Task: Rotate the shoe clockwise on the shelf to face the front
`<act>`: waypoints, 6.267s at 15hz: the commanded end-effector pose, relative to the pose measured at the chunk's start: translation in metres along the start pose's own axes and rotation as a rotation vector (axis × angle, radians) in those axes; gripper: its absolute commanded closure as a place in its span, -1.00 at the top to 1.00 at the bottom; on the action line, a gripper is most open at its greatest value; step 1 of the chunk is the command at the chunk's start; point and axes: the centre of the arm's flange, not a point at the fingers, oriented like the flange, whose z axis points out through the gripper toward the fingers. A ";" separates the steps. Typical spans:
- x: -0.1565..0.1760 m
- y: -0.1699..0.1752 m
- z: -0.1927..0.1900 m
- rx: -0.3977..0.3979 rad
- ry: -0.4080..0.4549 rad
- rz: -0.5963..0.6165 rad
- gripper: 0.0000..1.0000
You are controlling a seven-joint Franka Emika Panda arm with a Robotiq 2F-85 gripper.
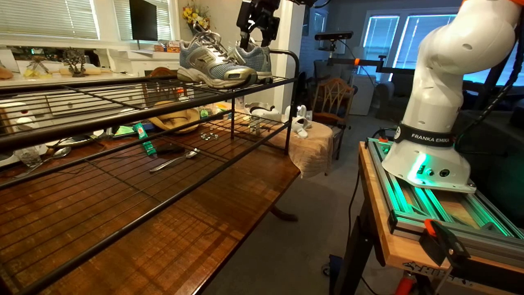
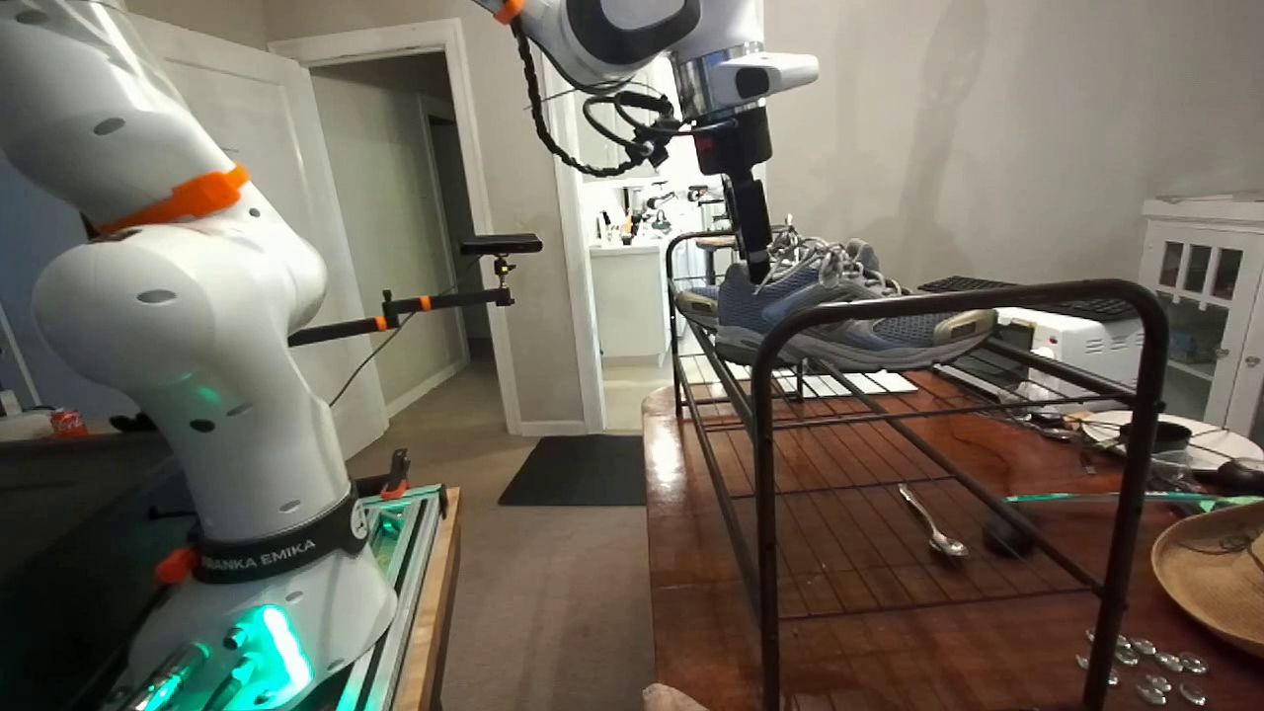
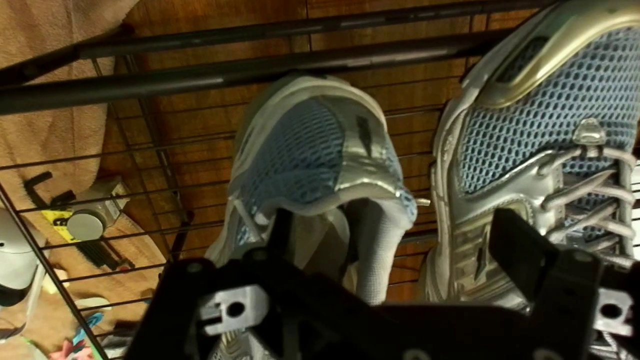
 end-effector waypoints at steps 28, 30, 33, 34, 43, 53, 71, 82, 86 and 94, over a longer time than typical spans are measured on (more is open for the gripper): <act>0.025 0.002 0.001 -0.220 -0.012 0.075 -0.96; 0.022 -0.004 -0.001 -0.255 -0.026 0.145 -0.96; 0.017 -0.014 -0.005 -0.278 -0.037 0.232 -0.96; 0.016 -0.018 -0.005 -0.279 -0.027 0.256 -0.96; 0.024 -0.019 -0.005 -0.309 0.060 0.406 -0.10; 0.036 -0.004 -0.037 -0.161 -0.138 0.146 1.00; 0.006 -0.003 -0.019 0.088 -0.267 -0.724 1.00; -0.007 0.000 -0.011 0.083 -0.267 -1.067 -0.29; -0.006 0.001 -0.011 0.059 -0.245 -1.117 0.03; -0.008 0.016 -0.011 0.083 -0.303 -1.244 0.86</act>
